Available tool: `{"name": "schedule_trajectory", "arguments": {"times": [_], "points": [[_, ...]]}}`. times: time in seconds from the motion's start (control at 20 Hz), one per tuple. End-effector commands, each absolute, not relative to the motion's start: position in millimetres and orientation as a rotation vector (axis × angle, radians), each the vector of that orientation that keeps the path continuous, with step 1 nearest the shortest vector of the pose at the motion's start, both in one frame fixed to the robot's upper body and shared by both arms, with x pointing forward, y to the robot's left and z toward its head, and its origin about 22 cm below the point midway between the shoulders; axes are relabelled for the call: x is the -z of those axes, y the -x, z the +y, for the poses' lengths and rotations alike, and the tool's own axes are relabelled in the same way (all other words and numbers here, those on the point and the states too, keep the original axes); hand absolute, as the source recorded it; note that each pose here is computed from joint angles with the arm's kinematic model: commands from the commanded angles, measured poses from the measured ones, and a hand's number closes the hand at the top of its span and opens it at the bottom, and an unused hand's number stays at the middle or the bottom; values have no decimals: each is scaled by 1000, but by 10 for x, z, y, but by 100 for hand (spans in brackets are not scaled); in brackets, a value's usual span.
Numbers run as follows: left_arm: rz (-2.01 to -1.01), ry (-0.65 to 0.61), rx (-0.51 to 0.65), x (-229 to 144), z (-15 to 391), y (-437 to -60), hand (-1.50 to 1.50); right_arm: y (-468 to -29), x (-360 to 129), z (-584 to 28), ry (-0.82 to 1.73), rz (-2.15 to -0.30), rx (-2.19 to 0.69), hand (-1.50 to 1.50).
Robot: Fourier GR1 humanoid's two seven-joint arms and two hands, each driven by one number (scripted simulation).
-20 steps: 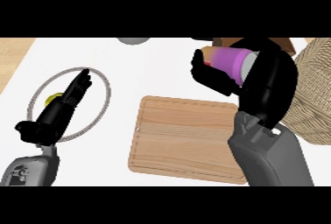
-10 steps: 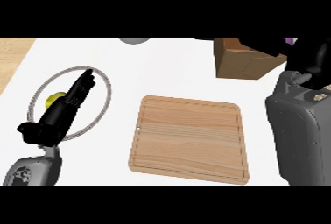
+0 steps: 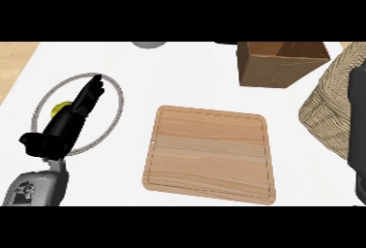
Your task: Pick the can from the cutting board and place it in the basket
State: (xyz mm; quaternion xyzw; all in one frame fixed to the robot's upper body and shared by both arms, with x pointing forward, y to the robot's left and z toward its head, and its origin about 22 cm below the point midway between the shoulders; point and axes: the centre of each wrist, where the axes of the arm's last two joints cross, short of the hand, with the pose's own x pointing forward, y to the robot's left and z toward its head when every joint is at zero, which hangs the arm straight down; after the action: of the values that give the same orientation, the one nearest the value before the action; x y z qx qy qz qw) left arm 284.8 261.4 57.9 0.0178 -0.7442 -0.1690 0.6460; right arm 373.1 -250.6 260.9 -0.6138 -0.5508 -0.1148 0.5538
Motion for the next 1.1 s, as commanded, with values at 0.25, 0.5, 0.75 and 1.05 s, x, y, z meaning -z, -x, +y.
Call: {"name": "schedule_trajectory", "arguments": {"times": [0.25,0.5,0.75,1.05], "points": [[-1688,-50,378,-624,2685,-2710,0,-3720,-2423,-3437,1467,-1209,336,150],[-1681,-44,393,-711,2801,-2825,0,-3611,-2220,-3799,1445,-1192,325,150],[-1697,-35,387,-655,2689,-2786,0,-3603,-1857,-4100,1508,-1204,360,150],[-1699,-37,392,-699,2534,-2909,0,-3619,-1567,-4151,1594,-1221,297,150]]}}
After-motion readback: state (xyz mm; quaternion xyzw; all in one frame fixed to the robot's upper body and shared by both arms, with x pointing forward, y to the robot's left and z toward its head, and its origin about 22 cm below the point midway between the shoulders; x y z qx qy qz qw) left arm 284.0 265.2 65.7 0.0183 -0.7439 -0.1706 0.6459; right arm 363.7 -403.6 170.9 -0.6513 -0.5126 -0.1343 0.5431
